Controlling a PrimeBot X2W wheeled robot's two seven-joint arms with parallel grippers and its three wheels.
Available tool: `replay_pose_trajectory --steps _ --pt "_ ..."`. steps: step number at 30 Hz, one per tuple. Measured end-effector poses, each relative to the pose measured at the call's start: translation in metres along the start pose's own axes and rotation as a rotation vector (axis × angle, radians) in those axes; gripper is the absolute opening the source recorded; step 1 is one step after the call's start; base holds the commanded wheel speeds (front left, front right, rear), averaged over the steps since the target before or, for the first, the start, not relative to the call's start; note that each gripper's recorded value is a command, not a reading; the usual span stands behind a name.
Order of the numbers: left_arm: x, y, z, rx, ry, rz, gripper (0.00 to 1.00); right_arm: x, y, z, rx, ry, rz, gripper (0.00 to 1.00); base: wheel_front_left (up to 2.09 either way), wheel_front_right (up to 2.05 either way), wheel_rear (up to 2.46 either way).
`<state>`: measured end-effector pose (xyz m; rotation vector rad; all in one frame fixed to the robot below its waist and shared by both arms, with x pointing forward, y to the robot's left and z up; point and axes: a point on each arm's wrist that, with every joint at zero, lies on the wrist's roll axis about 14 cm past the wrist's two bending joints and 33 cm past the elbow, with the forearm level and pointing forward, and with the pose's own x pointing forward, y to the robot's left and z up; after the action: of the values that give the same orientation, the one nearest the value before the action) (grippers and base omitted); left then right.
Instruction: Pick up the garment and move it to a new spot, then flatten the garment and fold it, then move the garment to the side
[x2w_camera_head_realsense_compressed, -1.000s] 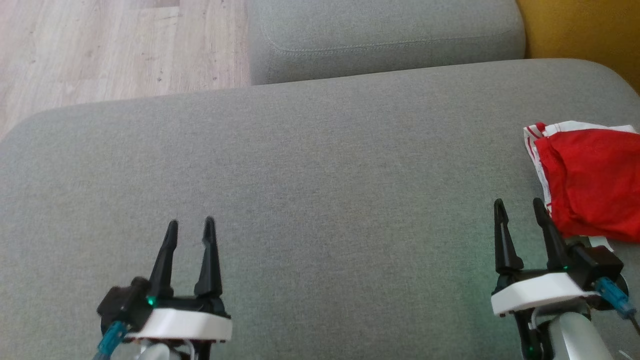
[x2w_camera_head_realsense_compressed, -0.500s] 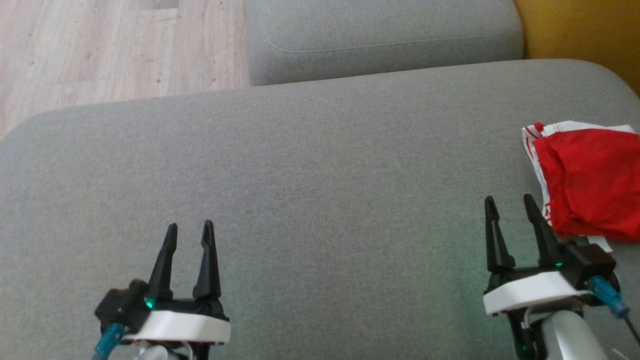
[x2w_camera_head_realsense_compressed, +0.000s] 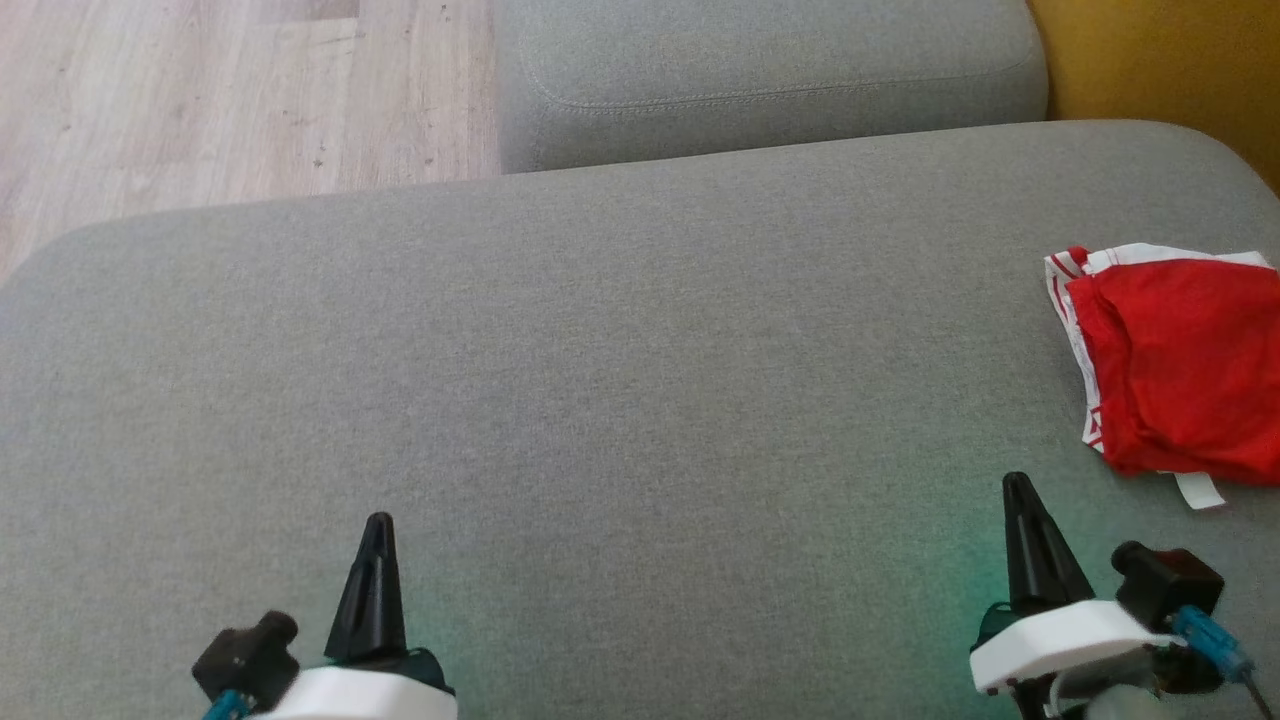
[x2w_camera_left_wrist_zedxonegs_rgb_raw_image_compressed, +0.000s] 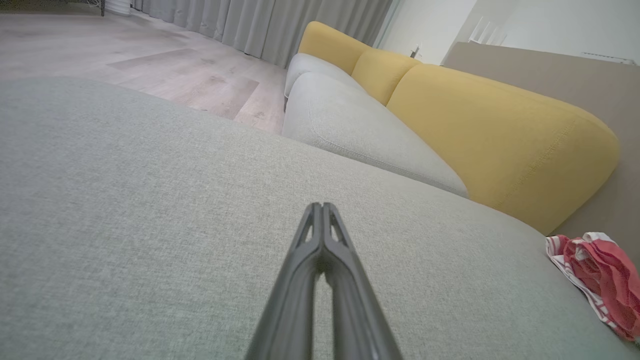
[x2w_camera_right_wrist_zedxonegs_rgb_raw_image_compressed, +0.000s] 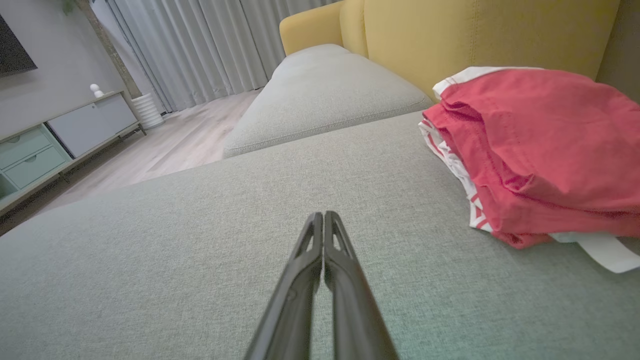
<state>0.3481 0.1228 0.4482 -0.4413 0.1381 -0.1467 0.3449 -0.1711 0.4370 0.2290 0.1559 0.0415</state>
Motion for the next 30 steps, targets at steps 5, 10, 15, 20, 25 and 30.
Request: replay_pose_trajectory --steps 5,10,15,20,25,30 --pt "0.000 0.003 -0.001 -0.049 0.008 0.015 0.00 0.000 -0.003 0.000 0.056 0.003 -0.016 0.00 0.00 0.00 0.00" --pt "0.000 0.007 0.000 -0.097 0.006 0.033 0.00 0.001 -0.005 0.001 0.113 0.002 -0.029 0.00 0.00 0.00 0.00" --pt "0.000 0.012 0.003 -0.145 0.001 0.053 0.00 0.001 -0.007 0.002 0.169 0.003 -0.041 0.00 0.00 0.00 0.00" --pt "0.000 0.014 0.003 -0.194 0.002 0.065 0.00 0.003 -0.010 0.005 0.227 -0.004 -0.056 0.00 0.00 0.00 0.00" --pt "0.001 0.016 0.004 -0.241 0.004 0.073 0.00 0.006 -0.012 0.009 0.283 -0.011 -0.063 0.00 0.00 0.00 0.00" --pt "0.002 0.018 0.006 -0.280 -0.001 0.083 0.00 0.006 -0.013 0.010 0.329 -0.013 -0.070 0.00 0.00 0.00 0.00"
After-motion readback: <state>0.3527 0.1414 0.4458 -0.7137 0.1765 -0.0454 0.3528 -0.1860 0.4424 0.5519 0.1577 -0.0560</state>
